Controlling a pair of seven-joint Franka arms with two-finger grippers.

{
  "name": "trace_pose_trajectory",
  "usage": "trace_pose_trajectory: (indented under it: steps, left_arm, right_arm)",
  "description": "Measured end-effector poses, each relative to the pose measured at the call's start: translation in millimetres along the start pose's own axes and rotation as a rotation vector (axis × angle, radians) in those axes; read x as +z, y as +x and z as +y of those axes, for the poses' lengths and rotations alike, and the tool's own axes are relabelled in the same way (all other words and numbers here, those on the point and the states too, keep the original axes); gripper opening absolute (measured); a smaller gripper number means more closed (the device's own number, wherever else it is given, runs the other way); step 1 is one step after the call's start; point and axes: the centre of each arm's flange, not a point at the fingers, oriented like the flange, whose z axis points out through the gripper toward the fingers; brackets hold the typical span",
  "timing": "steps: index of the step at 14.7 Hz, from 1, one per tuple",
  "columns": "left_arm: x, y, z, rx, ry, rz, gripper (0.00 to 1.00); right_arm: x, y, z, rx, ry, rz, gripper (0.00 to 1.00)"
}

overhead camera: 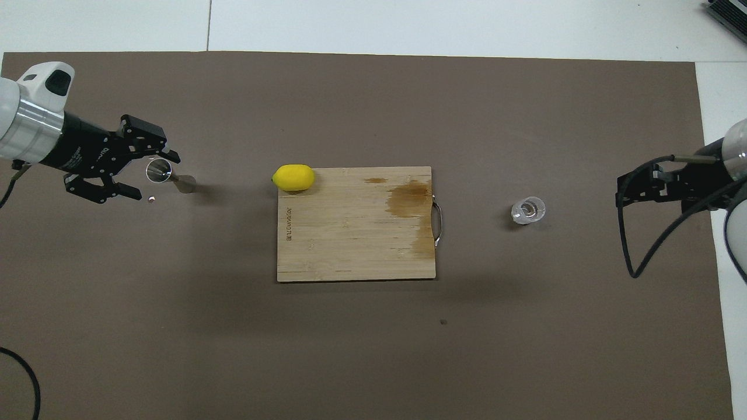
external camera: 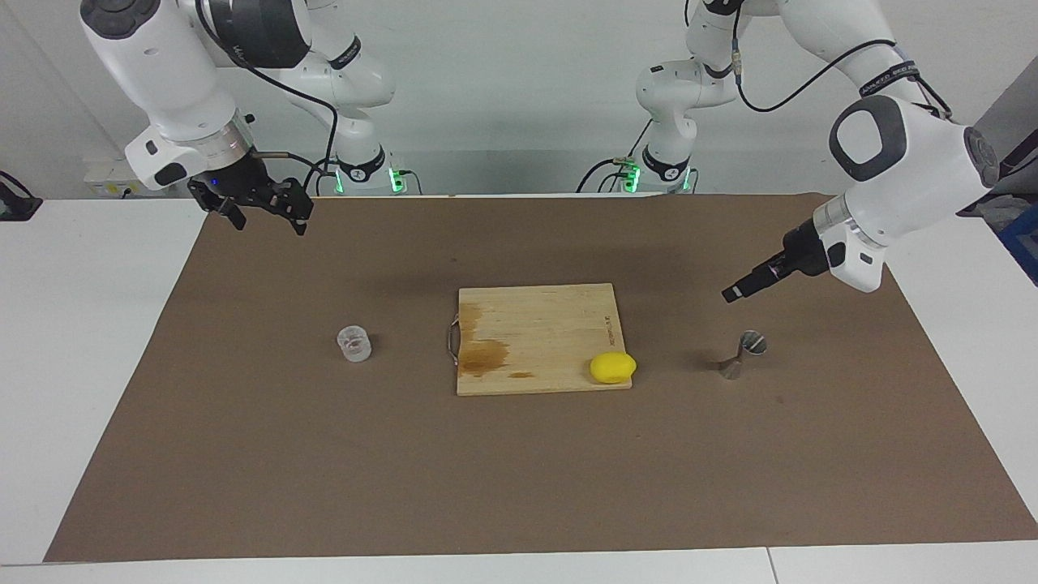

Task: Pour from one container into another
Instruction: 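Reach the open left gripper toward the small metal cup, then close the left gripper on the metal cup and lift it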

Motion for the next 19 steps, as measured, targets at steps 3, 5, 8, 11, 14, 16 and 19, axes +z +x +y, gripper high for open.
trace_pose_trajectory:
  steps: [3,5,8,11,14,16,19]
  left_arm:
    - [15.4,15.8,-1.1,-0.107,-0.012,-0.001,1.0]
    - [16.5,27.1,-2.5,-0.219,-0.074,0.001,1.0]
    - [11.6,48.5,-23.0,-0.404,-0.243,-0.053,1.0]
    - [17.6,75.1,-67.0,-0.574,-0.392,-0.111,1.0]
    - [32.5,94.2,-110.3,-0.732,-0.525,-0.179,1.0]
    - [48.1,101.0,-133.6,-0.846,-0.587,-0.223,1.0]
    - [77.4,102.3,-161.4,-0.98,-0.63,-0.288,1.0]
  right_arm:
    - [0.0,0.0,0.0,0.0,0.0,0.0,1.0]
    - [0.0,0.0,0.0,0.0,0.0,0.0,1.0]
    - [0.0,0.0,0.0,0.0,0.0,0.0,1.0]
    - [0.0,0.0,0.0,0.0,0.0,0.0,1.0]
    - [0.0,0.0,0.0,0.0,0.0,0.0,1.0]
    - [0.0,0.0,0.0,0.0,0.0,0.0,1.0]
    - [0.0,0.0,0.0,0.0,0.0,0.0,1.0]
